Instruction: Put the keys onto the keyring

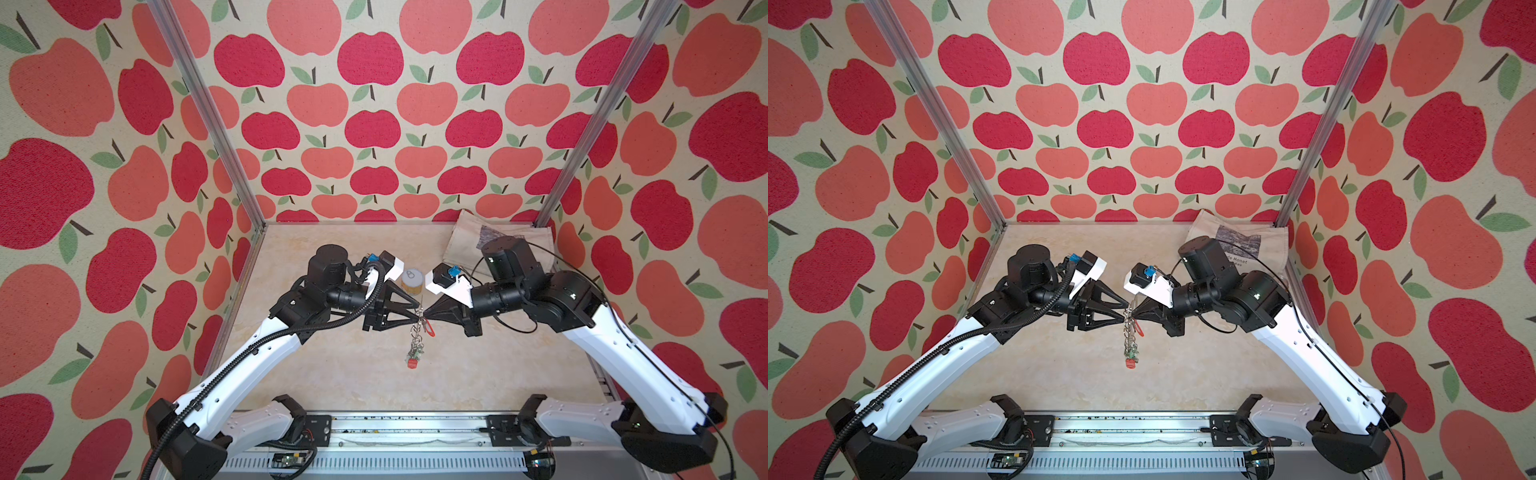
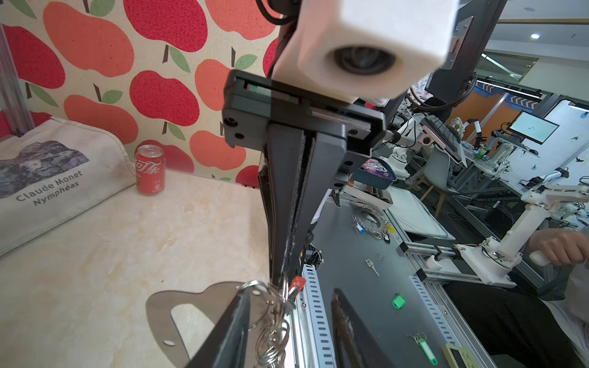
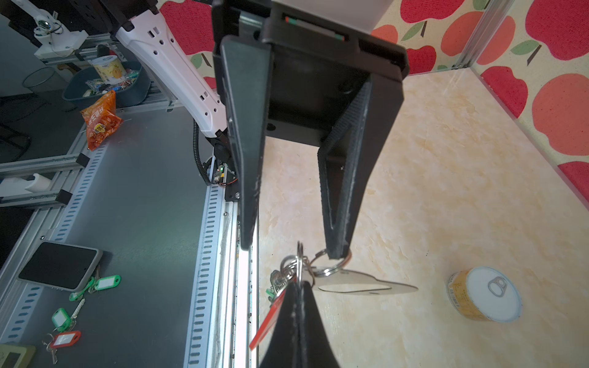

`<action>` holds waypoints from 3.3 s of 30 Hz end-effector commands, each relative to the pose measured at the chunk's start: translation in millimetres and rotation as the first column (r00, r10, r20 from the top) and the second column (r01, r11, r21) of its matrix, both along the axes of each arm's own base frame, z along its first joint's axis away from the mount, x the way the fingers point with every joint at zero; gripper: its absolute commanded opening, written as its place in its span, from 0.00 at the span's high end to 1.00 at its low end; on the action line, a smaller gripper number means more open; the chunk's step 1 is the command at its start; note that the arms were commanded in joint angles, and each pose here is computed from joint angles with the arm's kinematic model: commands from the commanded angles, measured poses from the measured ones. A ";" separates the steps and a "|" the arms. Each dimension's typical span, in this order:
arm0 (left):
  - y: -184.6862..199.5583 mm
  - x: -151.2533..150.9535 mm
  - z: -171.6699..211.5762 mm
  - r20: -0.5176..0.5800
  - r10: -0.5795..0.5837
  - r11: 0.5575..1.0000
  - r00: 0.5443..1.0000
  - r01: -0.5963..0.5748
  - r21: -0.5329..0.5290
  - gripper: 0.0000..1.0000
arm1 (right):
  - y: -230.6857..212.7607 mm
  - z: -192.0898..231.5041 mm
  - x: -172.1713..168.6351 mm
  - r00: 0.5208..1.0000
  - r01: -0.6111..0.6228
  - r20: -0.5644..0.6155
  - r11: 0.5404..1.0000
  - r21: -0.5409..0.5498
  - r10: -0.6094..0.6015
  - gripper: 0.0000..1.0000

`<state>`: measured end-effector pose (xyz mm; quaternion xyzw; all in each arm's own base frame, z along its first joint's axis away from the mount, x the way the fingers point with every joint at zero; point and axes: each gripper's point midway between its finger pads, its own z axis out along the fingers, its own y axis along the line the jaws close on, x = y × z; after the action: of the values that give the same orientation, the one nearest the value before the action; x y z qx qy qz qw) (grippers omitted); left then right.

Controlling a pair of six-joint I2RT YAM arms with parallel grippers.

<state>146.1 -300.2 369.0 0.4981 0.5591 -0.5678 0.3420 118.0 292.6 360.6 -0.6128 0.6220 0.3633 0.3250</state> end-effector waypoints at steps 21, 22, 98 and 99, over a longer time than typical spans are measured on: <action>-7.3 -10.2 8.1 0.055 -0.031 0.999 0.998 0.031 -0.013 1.00 | 3.9 5.4 -1.0 1.000 -0.014 0.010 1.000 0.025 0.014 1.00; -7.5 -10.0 8.0 0.056 -0.030 0.999 0.998 0.030 -0.012 1.00 | 4.0 5.3 -1.0 1.000 -0.015 0.010 1.000 0.025 0.014 1.00; 12.8 18.2 71.3 0.238 0.348 0.864 0.907 -0.212 -0.456 1.00 | 3.4 15.1 8.0 0.996 0.085 0.016 0.975 0.204 -0.090 0.71; 12.8 18.3 70.6 0.237 0.346 0.865 0.908 -0.211 -0.456 1.00 | 0.6 19.6 8.8 0.995 0.090 0.017 0.972 0.216 -0.096 0.70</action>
<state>168.3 -292.7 425.5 0.4125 0.4575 -0.5288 0.5839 128.9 306.0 371.4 -0.5546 0.6028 0.4064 0.4048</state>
